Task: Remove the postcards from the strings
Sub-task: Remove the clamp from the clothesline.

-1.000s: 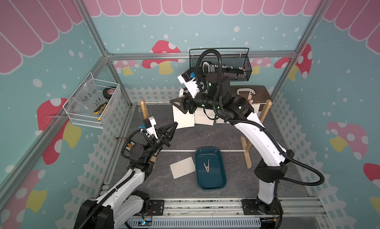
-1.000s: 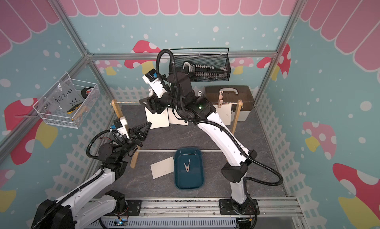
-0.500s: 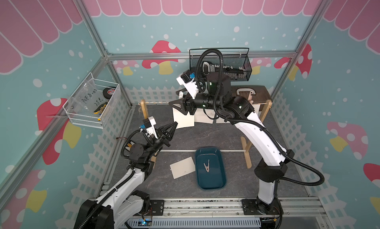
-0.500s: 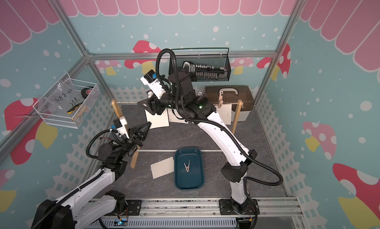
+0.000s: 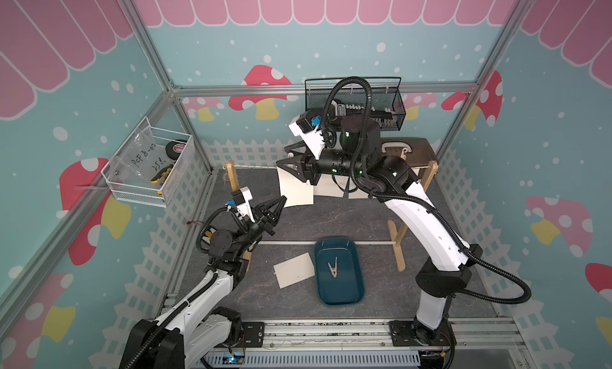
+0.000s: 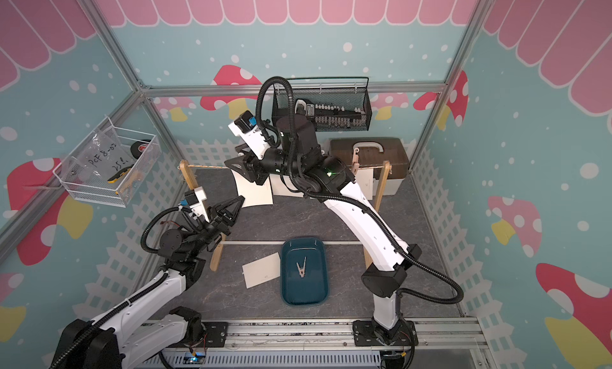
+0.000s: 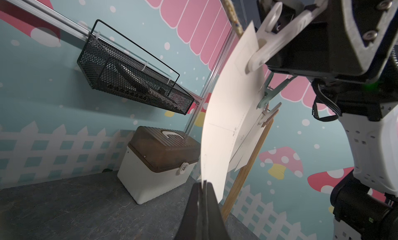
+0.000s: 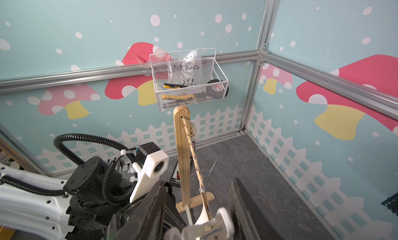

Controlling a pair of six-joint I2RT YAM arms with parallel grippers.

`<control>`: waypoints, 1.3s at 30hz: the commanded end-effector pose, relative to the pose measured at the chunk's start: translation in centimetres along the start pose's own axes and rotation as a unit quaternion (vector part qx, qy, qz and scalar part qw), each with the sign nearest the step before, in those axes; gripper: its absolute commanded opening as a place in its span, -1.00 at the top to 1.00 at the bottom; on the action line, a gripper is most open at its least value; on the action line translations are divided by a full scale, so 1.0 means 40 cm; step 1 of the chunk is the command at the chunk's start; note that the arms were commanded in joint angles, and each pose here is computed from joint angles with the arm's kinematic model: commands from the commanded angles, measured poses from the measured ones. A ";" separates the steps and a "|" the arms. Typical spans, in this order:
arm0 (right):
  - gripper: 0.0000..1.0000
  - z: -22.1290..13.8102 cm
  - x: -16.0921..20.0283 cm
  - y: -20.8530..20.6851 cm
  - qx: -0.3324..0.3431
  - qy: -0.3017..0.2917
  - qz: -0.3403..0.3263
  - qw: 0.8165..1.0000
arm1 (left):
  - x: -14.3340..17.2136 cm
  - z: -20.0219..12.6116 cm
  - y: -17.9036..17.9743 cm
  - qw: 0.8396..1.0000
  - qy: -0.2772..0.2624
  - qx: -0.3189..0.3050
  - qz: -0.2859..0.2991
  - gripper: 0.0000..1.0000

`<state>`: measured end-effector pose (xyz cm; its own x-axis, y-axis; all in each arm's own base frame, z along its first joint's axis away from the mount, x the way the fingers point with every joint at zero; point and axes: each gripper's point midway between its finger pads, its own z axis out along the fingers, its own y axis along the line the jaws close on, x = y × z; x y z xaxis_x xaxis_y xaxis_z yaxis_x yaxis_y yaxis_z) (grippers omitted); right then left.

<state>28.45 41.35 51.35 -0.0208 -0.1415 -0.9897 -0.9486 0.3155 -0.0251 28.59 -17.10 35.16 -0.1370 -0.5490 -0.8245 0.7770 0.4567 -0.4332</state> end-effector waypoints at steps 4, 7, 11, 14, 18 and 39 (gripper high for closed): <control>0.21 -0.022 -0.025 0.013 -0.008 -0.015 -0.018 1.000 | -0.015 0.015 -0.014 1.000 0.008 0.014 -0.007 0.97; 0.22 -0.018 -0.019 0.011 -0.008 -0.012 -0.018 1.000 | -0.015 0.014 -0.013 1.000 0.008 0.013 -0.007 0.97; 0.12 -0.010 -0.003 0.001 -0.001 -0.005 -0.021 1.000 | -0.014 0.014 -0.012 1.000 0.009 0.012 -0.008 0.98; 0.09 -0.005 0.004 -0.003 0.003 -0.001 -0.025 1.000 | -0.017 0.013 -0.014 1.000 0.008 0.011 -0.007 0.98; 0.16 -0.007 0.002 -0.010 0.006 -0.002 -0.027 1.000 | -0.017 0.013 -0.013 1.000 0.008 0.010 -0.008 0.98; 0.73 -0.008 -0.038 -0.038 0.036 -0.029 -0.016 0.999 | -0.007 0.005 -0.006 1.000 0.016 -0.001 -0.018 1.00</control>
<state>30.17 41.08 51.03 -0.0005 -0.1437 -0.9896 -0.9261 0.3735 -0.0537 28.86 -17.35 34.59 -0.1896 -0.5383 -0.8211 0.7645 0.4438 -0.4675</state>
